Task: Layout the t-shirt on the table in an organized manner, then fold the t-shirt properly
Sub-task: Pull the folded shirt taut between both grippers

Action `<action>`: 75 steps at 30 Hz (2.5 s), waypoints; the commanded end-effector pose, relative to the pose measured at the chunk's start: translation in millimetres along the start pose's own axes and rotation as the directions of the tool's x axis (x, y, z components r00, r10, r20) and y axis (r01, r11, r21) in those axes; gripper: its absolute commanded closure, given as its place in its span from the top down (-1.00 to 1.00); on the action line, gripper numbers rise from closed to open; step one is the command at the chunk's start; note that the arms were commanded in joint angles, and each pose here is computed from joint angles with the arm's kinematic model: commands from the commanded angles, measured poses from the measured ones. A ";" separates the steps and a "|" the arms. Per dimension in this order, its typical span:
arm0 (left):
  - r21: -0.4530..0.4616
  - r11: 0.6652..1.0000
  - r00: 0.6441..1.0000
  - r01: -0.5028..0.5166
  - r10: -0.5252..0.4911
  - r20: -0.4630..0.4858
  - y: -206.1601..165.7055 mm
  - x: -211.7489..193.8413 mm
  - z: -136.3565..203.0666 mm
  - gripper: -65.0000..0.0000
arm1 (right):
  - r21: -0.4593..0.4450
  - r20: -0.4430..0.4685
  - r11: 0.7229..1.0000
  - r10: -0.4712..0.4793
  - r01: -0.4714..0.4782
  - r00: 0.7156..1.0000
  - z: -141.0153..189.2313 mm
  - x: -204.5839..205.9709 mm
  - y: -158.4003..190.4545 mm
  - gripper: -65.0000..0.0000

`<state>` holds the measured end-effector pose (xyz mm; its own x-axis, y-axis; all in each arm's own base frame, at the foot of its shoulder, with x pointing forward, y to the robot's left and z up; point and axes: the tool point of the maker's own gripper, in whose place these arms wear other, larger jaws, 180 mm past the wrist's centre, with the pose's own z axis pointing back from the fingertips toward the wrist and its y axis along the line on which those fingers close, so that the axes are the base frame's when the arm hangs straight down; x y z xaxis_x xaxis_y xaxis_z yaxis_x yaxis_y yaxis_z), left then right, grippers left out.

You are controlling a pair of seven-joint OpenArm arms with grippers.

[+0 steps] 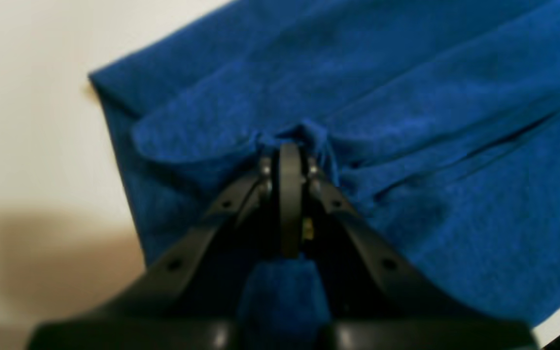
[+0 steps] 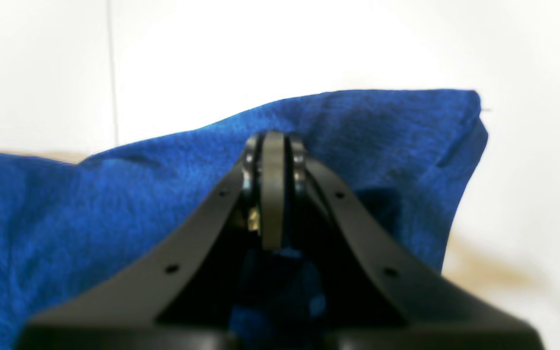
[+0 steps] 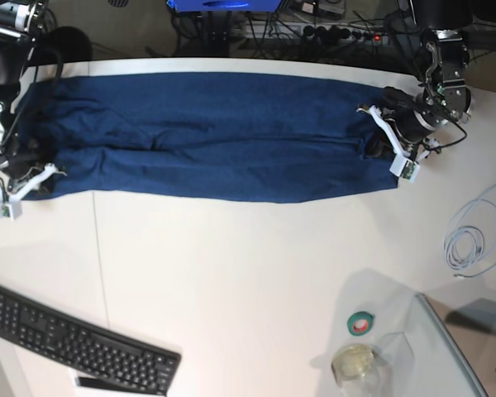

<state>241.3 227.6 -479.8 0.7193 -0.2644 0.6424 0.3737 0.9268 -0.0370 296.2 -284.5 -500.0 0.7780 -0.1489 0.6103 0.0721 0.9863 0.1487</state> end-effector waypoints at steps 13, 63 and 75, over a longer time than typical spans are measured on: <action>0.036 0.996 0.994 0.079 -0.081 0.075 9.5 37.3 13.5 -1.00 | -0.053 0.065 0.997 0.055 -0.052 0.996 12.8 29.8 -11.3 -0.95; 0.051 0.978 0.967 0.200 -0.205 0.152 -20.1 52.2 69.2 -1.00 | 0.320 0.077 0.827 0.463 -0.462 0.883 70.6 -21.4 216.1 -0.95; 0.087 0.985 0.985 0.149 -0.156 0.069 -0.7 14.1 79.0 -1.00 | 0.249 0.066 0.873 0.417 -0.419 0.907 69.8 -10.5 184.0 -0.95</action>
<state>197.6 237.6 -420.7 0.6354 -0.3850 0.6694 0.4352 0.8946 0.1014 249.1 -106.2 -434.3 0.7213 0.2790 0.6339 -0.4152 0.9068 0.0734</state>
